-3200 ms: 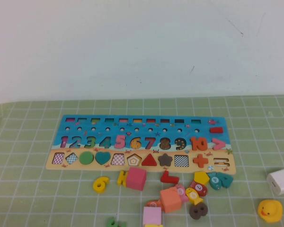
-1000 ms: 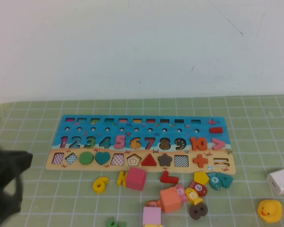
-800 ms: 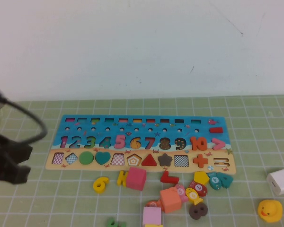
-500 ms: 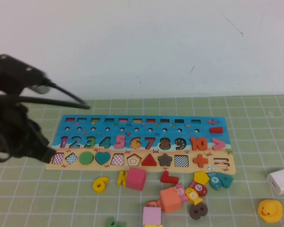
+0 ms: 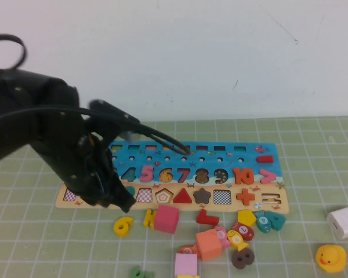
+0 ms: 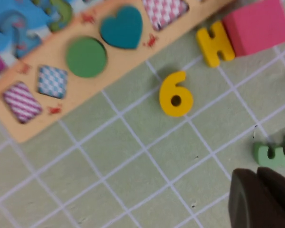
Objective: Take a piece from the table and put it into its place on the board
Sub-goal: Pick up the "number 6", then place the "number 6" into the hole of the number 6
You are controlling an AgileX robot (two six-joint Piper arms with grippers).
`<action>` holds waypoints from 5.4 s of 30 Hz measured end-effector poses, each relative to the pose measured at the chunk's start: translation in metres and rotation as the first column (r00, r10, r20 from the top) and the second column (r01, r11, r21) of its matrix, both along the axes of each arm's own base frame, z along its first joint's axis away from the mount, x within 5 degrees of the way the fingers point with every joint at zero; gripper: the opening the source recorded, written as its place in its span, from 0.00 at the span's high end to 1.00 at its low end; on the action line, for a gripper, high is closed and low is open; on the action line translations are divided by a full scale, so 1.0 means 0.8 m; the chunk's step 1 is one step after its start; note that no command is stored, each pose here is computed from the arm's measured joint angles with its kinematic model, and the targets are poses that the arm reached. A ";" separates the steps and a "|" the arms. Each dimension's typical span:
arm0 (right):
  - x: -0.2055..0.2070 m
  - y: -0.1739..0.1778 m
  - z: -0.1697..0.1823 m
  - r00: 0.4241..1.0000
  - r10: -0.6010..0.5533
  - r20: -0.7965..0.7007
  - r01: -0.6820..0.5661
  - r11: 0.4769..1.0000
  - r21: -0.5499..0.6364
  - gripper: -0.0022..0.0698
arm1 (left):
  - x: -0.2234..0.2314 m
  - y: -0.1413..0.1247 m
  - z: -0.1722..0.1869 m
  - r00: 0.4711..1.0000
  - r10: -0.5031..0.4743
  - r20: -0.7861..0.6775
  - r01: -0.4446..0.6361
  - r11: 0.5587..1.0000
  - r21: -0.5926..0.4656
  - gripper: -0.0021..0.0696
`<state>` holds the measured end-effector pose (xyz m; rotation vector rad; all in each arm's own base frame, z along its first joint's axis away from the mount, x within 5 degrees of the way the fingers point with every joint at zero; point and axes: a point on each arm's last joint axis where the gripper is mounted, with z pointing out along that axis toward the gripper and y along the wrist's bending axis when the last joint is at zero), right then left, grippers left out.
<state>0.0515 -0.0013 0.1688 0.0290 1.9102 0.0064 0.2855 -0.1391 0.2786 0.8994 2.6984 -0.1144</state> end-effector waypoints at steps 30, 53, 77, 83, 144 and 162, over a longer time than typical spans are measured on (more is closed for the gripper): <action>0.000 0.000 0.000 1.000 0.000 0.000 0.000 1.000 0.000 0.97 | 0.065 -0.027 -0.150 0.994 0.027 -0.102 -0.018 0.996 0.086 0.37; 0.000 0.000 0.000 1.000 0.000 0.000 0.000 1.000 0.000 0.97 | 0.071 -0.029 -0.159 0.990 0.040 -0.136 -0.024 0.993 0.116 0.61; 0.000 0.000 0.000 1.000 0.000 0.000 0.000 1.000 0.000 0.97 | 0.173 -0.093 -0.074 0.982 0.180 -0.050 -0.185 0.973 -0.135 0.61; 0.000 0.000 0.000 1.000 0.000 0.000 0.000 1.000 0.000 0.97 | 0.179 -0.096 -0.104 0.978 0.194 -0.083 -0.202 0.973 -0.111 0.61; 0.000 0.000 0.000 1.000 0.004 0.000 -0.004 1.000 -0.012 0.97 | 0.188 -0.099 -0.144 0.990 0.111 -0.088 -0.118 0.991 -0.069 0.50; 0.000 0.000 0.000 1.000 0.005 0.000 -0.005 1.000 -0.014 0.97 | 0.186 -0.093 -0.140 0.987 0.125 -0.096 -0.127 0.992 -0.015 0.51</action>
